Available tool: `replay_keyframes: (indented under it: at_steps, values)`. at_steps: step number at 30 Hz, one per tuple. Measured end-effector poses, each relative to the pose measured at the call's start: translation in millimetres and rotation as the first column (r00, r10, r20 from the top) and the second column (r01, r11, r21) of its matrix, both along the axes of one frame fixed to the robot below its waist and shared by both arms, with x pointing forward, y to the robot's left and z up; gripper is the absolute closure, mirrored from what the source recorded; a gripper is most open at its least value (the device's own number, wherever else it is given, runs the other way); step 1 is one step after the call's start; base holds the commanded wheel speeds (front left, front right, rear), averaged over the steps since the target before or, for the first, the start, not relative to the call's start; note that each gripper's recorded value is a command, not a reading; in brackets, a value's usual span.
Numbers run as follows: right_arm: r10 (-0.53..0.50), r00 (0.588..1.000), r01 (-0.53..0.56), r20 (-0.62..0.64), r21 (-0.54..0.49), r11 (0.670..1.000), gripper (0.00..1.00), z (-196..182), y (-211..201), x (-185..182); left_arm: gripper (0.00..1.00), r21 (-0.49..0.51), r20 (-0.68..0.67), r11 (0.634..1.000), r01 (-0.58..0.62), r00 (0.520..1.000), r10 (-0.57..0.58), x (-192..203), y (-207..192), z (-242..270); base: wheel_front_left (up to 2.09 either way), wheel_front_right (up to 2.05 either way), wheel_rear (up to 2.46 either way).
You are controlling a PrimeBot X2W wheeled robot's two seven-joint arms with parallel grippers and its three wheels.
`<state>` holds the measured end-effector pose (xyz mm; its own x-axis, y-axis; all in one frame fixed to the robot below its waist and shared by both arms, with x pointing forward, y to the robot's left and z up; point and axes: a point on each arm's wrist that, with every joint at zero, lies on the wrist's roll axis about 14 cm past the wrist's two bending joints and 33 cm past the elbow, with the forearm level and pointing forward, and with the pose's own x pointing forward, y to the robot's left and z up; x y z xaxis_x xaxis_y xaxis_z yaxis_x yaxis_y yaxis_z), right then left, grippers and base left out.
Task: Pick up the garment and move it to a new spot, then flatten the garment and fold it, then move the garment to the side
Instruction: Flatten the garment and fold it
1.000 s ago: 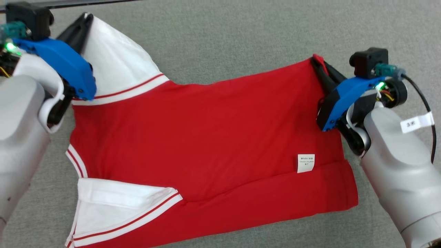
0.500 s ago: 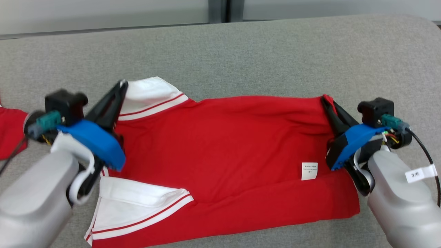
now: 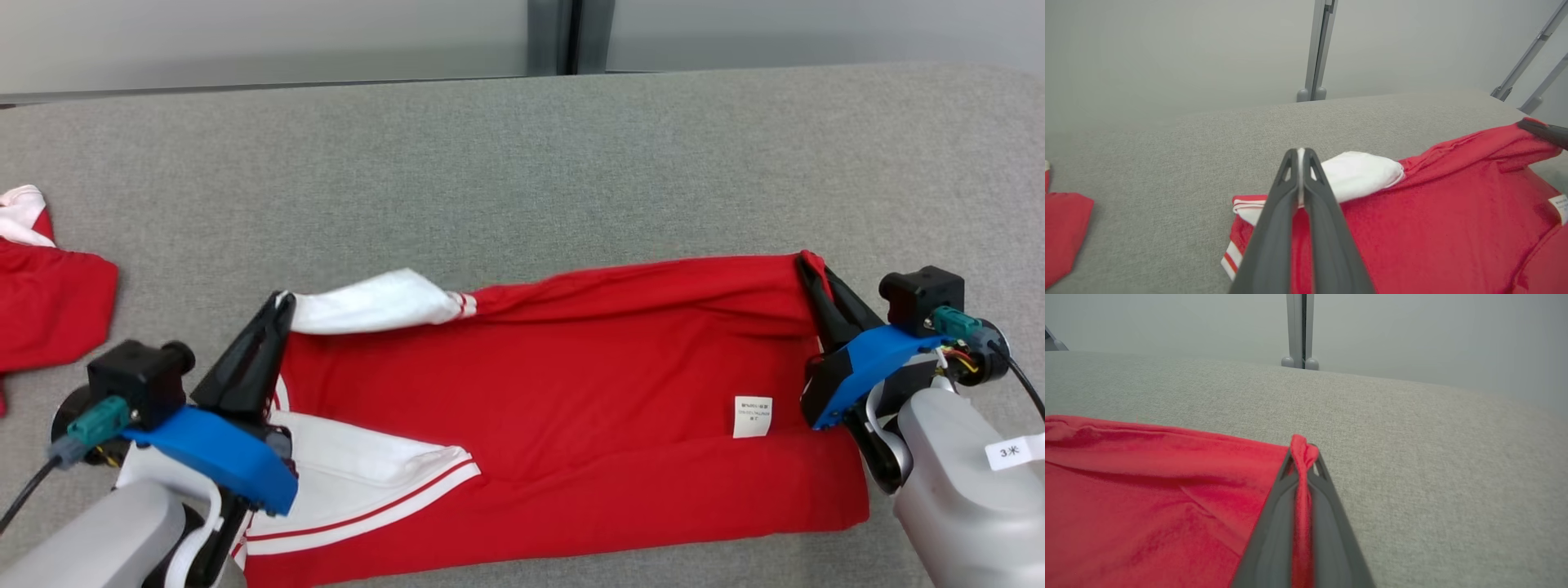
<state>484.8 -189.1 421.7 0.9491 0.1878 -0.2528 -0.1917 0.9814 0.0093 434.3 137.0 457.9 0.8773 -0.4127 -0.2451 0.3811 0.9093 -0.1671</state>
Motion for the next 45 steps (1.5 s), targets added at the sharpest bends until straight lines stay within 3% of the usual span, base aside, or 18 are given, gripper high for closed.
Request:
replay_keyframes:
  at_steps: [18, 19, 20, 21, 22, 23, 30, 33, 40, 45]
  values:
    - [-0.047, 0.998, 0.045, 0.035, 0.055, 0.997, 1.00, 3, -1, -23, 1.00, -0.057, -0.119, 0.993, -0.104, 0.988, 0.097, -55, 7, -23, 0.00, 0.00, 0.00]
    - [-0.051, 0.998, 0.048, 0.042, 0.061, 0.997, 0.60, 4, -1, -25, 1.00, -0.059, -0.120, 0.992, -0.111, 0.987, 0.103, -56, 8, -23, 0.00, 0.00, 0.00]
    - [-0.051, 0.998, 0.047, 0.049, 0.064, 0.997, 0.00, 6, 0, -26, 1.00, -0.058, -0.122, 0.992, -0.114, 0.987, 0.107, -57, 8, -24, 0.00, 0.00, 0.00]
    - [-0.050, 0.997, 0.046, 0.055, 0.069, 0.997, 0.00, 8, 1, -27, 0.85, -0.065, -0.120, 0.990, -0.124, 0.986, 0.116, -57, 9, -23, 0.00, 0.00, 0.00]
    - [-0.051, 0.997, 0.047, 0.056, 0.074, 0.996, 0.00, 8, 2, -29, 0.18, -0.078, -0.113, 0.987, -0.138, 0.985, 0.129, -56, 9, -20, 0.00, 0.00, 0.00]
    - [-0.053, 0.997, 0.048, 0.058, 0.076, 0.996, 0.00, 8, 2, -32, 0.00, -0.082, -0.097, 0.985, -0.149, 0.985, 0.141, -54, 10, -16, 0.00, 0.00, 0.00]
    - [-0.081, 0.988, 0.069, 0.133, 0.093, 0.993, 0.00, 31, -7, -38, 0.00, -0.099, 0.014, 0.969, -0.225, 0.974, 0.228, -44, 24, 6, 0.00, 0.00, 0.00]
    - [-0.101, 0.985, 0.089, 0.137, 0.091, 0.992, 0.00, 33, -14, -40, 0.00, -0.108, 0.108, 0.949, -0.296, 0.946, 0.307, -34, 39, 26, 0.00, 0.00, 0.00]
    - [-0.133, 0.991, 0.130, 0.033, 0.093, 0.987, 0.00, 6, -19, -49, 0.00, -0.092, 0.243, 0.893, -0.440, 0.860, 0.448, -40, 73, 44, 0.00, 0.00, 0.00]
    - [-0.146, 0.987, 0.152, -0.064, 0.107, 0.983, 0.00, -22, -14, -62, 0.00, -0.039, 0.256, 0.865, -0.500, 0.832, 0.493, -52, 87, 32, 0.00, 0.00, 0.00]
